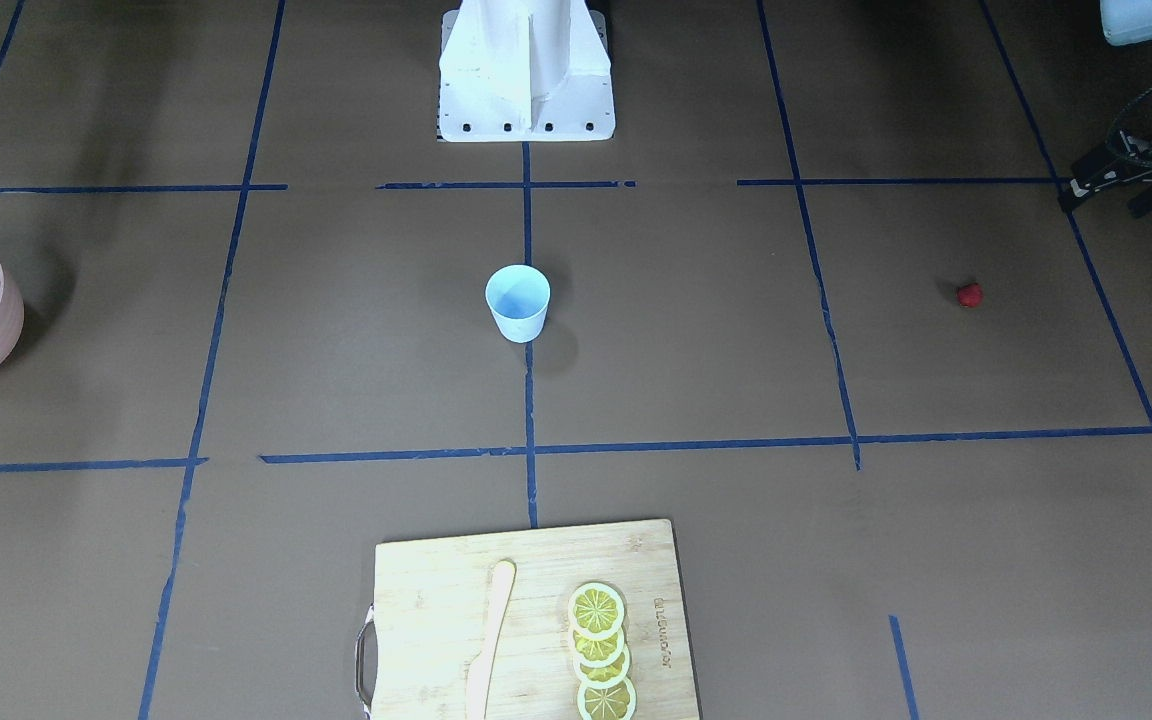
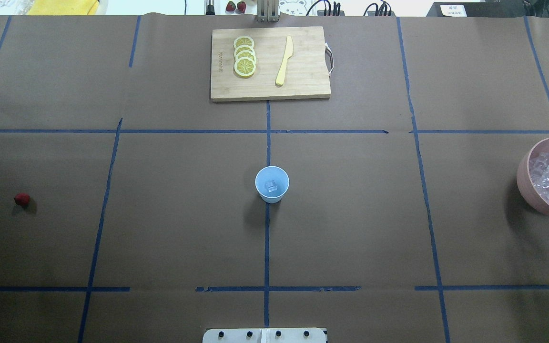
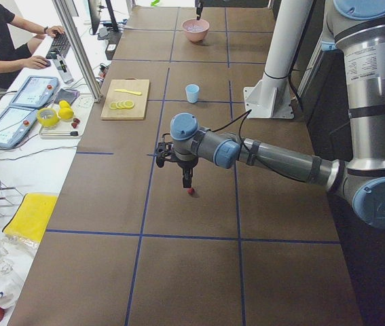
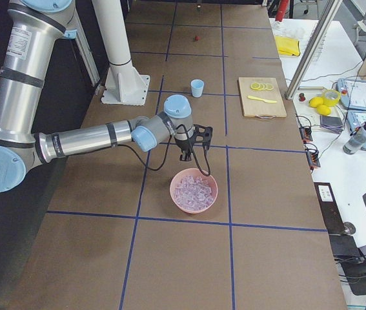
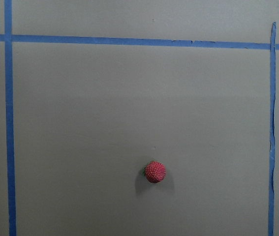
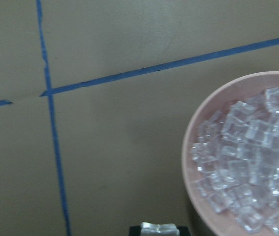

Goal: Put ice and strawberries in cup
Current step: 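Carry the ice cube with the right gripper over the cup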

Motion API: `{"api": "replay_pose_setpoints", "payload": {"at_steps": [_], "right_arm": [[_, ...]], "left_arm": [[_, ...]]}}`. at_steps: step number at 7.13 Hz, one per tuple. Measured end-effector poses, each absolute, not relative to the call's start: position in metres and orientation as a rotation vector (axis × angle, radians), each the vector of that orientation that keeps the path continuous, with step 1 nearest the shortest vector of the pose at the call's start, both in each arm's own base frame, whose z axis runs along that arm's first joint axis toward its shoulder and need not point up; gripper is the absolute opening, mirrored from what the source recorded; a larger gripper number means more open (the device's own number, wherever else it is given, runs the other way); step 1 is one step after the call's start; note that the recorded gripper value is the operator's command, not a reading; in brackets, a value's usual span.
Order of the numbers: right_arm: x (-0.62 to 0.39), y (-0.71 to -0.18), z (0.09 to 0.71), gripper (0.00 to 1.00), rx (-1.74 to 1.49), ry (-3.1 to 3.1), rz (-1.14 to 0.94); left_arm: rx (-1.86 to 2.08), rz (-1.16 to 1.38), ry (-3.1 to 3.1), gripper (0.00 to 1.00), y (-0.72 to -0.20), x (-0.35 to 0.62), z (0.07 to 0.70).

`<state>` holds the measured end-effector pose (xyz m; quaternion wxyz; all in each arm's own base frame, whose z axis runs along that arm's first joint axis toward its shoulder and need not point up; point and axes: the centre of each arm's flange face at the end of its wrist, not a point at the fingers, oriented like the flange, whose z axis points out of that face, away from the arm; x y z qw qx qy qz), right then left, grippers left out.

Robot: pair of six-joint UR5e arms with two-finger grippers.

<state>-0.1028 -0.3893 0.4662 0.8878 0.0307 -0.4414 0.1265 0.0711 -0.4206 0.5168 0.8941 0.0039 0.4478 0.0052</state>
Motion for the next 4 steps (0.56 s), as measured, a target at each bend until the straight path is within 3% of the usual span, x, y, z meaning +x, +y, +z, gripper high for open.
{"api": "replay_pose_setpoints", "payload": {"at_steps": [4], "right_arm": [[-0.256,-0.402,0.311,0.0,-0.08,-1.108,0.407]], "left_arm": [[0.011,0.012,0.93,1.0,-0.42,0.071,0.515]]}}
